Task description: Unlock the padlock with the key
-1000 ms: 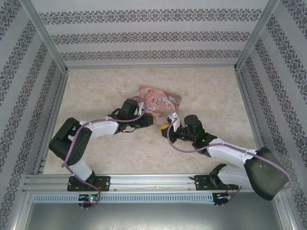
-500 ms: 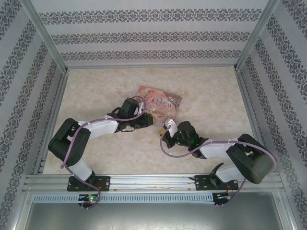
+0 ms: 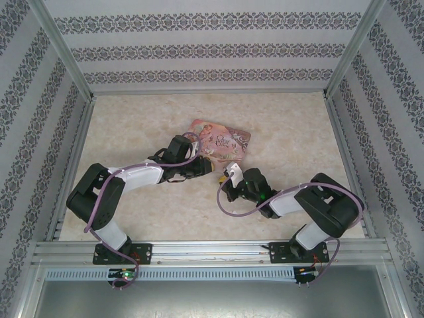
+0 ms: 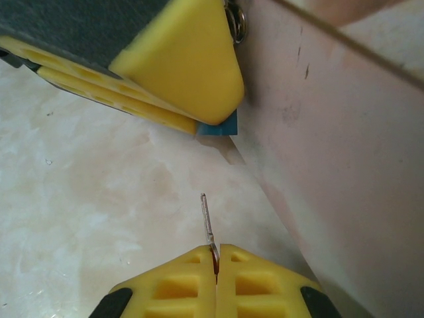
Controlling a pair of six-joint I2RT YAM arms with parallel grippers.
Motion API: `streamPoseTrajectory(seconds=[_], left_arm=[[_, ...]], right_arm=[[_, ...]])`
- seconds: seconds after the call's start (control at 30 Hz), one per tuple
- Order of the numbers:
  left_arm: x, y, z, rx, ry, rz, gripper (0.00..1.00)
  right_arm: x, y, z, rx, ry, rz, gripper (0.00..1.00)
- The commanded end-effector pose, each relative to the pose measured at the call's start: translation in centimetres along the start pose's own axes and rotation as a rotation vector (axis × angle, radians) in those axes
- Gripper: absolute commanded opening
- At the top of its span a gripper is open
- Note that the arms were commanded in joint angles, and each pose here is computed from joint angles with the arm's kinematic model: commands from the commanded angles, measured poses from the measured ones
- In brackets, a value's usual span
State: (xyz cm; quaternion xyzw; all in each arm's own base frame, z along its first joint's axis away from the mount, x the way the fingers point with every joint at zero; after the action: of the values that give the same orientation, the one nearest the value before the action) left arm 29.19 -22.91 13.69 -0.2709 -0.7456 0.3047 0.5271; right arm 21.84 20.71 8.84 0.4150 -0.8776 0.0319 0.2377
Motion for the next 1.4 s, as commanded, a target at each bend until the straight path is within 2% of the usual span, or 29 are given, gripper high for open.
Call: streamPoseTrajectory(seconds=[0.0,0.53,1.37], left_arm=[[0.7,-2.7,-0.6,-0.025,0.001,0.089,0.11],[0.4,-2.6,-0.8,-0.020,0.001,0.088,0.11],[0.5,-2.4,-0.5,-0.016,0.006,0.090,0.11]], right_arm=[[-0.5,0.2,-1.4,-0.001,-0.080,-0.003,0.00],[-0.9,-0.7,-1.8,-0.056,-0.142,0.007,0.00],[-1.7,-0.9,-3.7,-0.078,-0.227,-0.070,0.00]])
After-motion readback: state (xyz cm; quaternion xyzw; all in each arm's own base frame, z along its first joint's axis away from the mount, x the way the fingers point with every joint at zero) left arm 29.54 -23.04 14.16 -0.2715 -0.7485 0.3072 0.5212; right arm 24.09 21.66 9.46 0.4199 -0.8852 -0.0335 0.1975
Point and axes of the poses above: each hand's point on the last joint's axis, 136 mm out from that joint toward the fingers, its own x axis back along the fingers, its own y axis along the line the jaws close on, z = x × y, the point moved 8 cm from there along x, back along the fingers, and after that the axes turned 1 degree about x, right-handed, at the moved point
